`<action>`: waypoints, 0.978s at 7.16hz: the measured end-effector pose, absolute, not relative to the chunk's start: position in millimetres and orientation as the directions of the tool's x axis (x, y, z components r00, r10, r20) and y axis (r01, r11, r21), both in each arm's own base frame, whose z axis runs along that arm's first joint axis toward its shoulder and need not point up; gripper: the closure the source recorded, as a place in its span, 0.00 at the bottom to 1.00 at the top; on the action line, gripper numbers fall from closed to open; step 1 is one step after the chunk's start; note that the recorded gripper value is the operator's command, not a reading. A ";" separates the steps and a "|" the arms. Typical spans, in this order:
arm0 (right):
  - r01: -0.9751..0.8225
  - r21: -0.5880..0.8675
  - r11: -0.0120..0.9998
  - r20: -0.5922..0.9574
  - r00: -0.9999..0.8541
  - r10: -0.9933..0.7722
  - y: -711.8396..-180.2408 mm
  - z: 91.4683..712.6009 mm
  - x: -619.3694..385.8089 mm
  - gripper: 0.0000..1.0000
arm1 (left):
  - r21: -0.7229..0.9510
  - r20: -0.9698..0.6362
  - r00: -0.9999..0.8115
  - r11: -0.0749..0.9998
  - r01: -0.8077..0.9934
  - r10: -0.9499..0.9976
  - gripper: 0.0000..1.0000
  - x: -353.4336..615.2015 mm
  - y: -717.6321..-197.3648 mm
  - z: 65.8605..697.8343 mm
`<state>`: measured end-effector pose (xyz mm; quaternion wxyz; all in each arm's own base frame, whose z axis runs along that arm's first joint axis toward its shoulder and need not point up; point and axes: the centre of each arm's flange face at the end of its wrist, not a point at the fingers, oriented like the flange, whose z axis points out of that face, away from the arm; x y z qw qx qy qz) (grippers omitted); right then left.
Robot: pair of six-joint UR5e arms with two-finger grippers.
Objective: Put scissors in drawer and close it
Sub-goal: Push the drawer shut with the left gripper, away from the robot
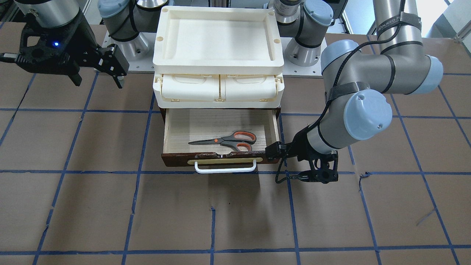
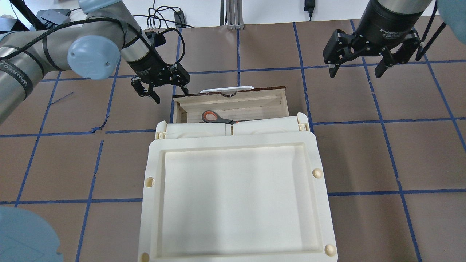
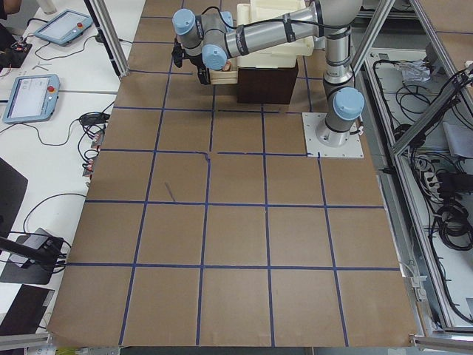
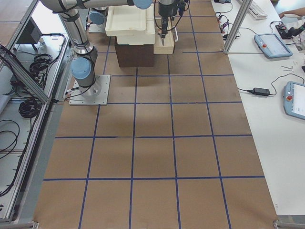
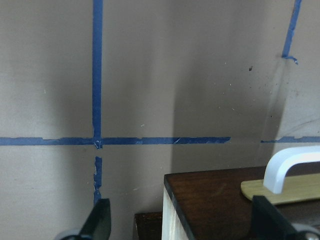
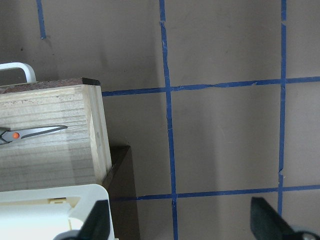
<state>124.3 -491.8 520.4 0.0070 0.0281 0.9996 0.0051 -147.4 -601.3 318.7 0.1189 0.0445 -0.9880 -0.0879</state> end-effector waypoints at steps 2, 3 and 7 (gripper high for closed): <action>0.057 0.010 0.998 -0.015 -0.998 0.057 -491.9 520.5 124.5 0.00 | 0.211 0.224 -0.968 0.975 -0.067 -0.115 0.00 -147.8 -597.3 318.0; 0.057 0.009 0.998 -0.014 -0.998 0.057 -491.9 520.6 124.4 0.00 | 0.222 0.222 -0.968 0.973 -0.067 -0.118 0.00 -148.0 -595.3 317.8; 0.056 0.009 0.998 -0.012 -0.998 0.056 -491.9 520.7 124.2 0.00 | 0.263 0.216 -0.968 0.962 -0.070 -0.130 0.00 -148.7 -582.4 317.4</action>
